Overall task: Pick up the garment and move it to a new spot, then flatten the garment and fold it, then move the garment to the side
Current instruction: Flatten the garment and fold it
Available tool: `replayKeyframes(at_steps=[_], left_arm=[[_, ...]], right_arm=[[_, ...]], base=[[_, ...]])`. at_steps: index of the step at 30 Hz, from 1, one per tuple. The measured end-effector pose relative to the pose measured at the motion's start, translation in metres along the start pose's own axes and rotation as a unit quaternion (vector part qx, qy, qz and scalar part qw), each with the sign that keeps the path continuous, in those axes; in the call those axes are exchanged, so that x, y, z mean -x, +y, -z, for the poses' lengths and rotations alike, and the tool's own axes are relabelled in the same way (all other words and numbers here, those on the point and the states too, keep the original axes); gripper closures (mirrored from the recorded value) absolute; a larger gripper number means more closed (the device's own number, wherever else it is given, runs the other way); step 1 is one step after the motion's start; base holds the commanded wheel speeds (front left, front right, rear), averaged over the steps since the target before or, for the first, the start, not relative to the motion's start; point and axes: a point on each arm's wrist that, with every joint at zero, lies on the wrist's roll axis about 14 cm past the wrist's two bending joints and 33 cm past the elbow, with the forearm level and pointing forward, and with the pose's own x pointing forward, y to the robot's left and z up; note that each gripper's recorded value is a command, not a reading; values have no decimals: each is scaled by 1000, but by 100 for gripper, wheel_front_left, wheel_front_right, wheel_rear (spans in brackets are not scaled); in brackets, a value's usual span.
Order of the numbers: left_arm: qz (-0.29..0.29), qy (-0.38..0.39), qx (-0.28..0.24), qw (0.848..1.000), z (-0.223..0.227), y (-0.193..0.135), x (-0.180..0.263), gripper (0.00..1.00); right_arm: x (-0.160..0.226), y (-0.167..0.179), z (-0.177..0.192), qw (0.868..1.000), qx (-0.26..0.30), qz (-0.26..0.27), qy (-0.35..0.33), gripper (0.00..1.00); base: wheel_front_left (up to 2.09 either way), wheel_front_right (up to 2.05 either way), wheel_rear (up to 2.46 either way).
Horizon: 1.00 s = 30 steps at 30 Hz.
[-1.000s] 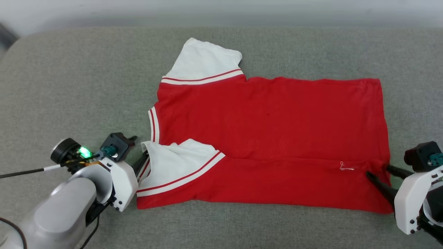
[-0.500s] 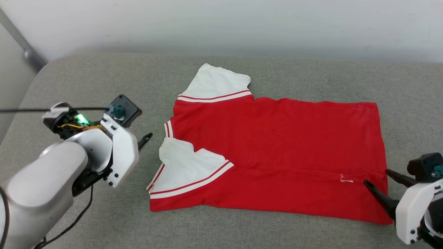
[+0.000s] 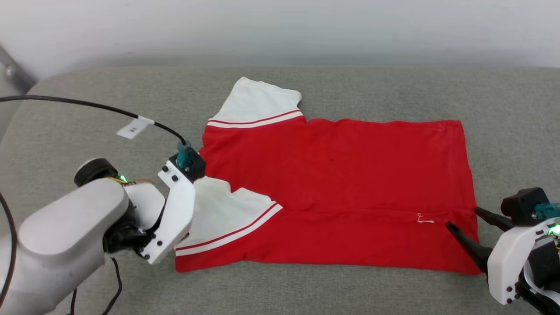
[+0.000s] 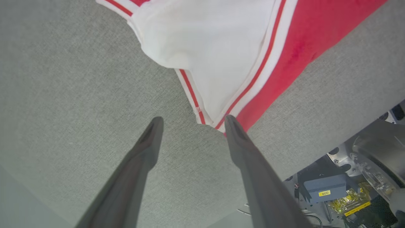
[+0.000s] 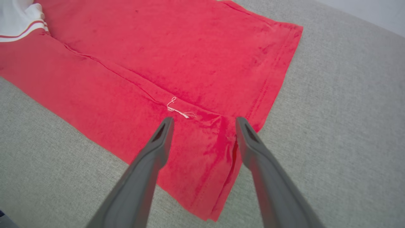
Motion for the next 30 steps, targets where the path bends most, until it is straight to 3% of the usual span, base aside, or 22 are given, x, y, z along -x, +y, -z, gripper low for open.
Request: replayKeyframes(at_steps=[6,15,16,17,25,30], left_arm=[[42,49,0,998,16,-20,-29,0],[53,83,-4,995,32,-24,-59,0],[53,81,-7,995,31,-25,-60,62],[53,78,-8,995,31,-26,-60,100],[50,43,-20,998,24,-35,-45,100],[45,16,-34,998,17,-39,-32,100]], right_arm=[[1,-4,6,1000,-6,8,8,0],[1,-12,12,1000,-12,18,16,0],[1,-13,10,1000,-11,20,12,0],[2,-14,8,1000,-11,22,9,0],[16,-34,-32,998,44,40,-3,0],[29,-43,-37,993,90,36,72,0]], base=[[0,0,0],[0,0,0],[0,0,0],[0,0,0],[0,0,0],[0,0,0]])
